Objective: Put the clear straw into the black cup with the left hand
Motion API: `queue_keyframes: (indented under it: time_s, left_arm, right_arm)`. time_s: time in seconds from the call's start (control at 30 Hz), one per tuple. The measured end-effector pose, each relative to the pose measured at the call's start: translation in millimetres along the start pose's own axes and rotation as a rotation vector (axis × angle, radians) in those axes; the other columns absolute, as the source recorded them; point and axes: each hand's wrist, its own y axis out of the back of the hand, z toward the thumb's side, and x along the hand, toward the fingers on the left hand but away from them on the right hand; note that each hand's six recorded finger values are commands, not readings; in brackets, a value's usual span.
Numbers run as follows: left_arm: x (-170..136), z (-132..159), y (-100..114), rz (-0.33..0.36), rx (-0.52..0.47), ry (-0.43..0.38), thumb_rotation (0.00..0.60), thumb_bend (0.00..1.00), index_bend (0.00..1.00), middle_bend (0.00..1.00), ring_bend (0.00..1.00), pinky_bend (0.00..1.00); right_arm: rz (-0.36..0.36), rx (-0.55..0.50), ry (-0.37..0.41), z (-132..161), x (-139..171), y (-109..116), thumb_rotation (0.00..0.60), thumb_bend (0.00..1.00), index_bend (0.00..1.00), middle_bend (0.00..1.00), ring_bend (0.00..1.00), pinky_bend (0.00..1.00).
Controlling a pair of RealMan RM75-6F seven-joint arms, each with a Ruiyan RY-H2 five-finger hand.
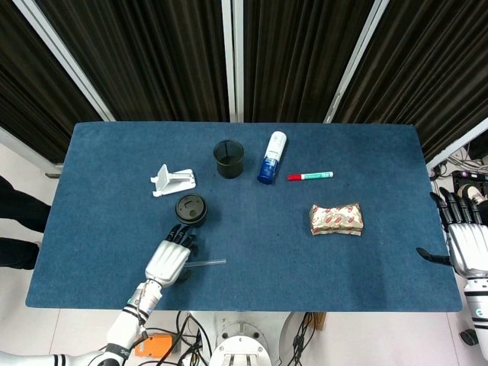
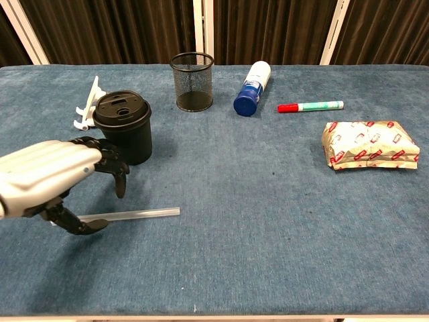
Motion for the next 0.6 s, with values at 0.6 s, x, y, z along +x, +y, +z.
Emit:
queue_keyframes:
  time_s: [0.6]
  left_arm:
    - [18.2,15.5,-16.2,-0.046,0.054,0.025,0.600,0.26,0.48,0.22,0.04,0.00]
  right_arm:
    - [0.011,-0.009,-0.012,-4.2,-0.7,-5.4,0.600,0.03,0.00,0.01,0.00,0.02]
